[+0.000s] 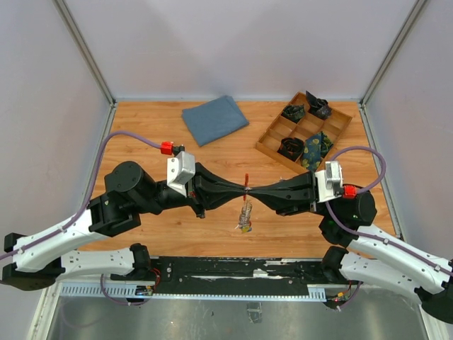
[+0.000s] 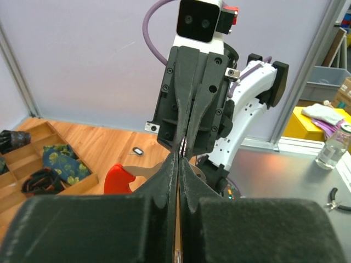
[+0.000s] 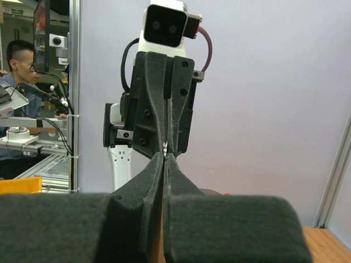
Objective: Put the keys on the keyring
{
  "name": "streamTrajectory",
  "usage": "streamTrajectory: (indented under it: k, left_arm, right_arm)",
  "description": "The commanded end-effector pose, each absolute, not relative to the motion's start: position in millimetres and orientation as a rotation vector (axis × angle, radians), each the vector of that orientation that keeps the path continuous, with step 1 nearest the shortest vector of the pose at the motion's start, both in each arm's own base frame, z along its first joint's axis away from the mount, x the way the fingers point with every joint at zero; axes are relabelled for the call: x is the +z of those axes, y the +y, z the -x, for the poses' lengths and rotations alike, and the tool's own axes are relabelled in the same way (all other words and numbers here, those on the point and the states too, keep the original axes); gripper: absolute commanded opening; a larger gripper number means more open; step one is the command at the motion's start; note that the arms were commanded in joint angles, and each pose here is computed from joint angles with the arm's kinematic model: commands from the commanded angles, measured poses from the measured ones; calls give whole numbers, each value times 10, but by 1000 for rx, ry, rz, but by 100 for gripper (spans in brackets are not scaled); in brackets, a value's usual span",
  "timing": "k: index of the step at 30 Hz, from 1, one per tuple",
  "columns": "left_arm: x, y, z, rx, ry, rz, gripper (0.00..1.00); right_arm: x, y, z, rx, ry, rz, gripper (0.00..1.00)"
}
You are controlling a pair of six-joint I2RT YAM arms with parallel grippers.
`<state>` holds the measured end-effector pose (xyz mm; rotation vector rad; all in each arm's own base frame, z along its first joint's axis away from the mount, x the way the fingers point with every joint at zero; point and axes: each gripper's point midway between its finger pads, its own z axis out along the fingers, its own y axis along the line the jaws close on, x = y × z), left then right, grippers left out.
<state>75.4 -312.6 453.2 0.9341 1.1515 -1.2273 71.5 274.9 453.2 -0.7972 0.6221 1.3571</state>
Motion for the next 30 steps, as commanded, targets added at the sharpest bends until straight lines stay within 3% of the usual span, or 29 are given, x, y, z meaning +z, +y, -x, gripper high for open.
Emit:
streamTrajectory:
  k: [1,8,13,16,22,30]
  left_arm:
    - [4644,-3139,-707,-1244,1113,-942,0]
    - [4630,-3106,-714,-1222,1129,-954,1]
    - [4561,-3101,-779,-1153,1190,-998,1]
    - [4426,-3115,-838,-1077,1273,-1066,1]
    - [3998,-3133,-1021,-878,1483,-1208,1]
    - [3515,-3185,-1121,-721,1671,-1369,1]
  right_arm:
    - [4719,2662,-574,1351,540,808,0]
    - [4670,2657,-568,1308,581,861,3]
    - [4480,2674,-660,1204,731,958,26]
    - [4318,2645,-765,1099,848,1024,33]
    - [3885,2595,-953,956,1060,1113,36]
    - [3436,2695,-1019,946,1198,1197,31]
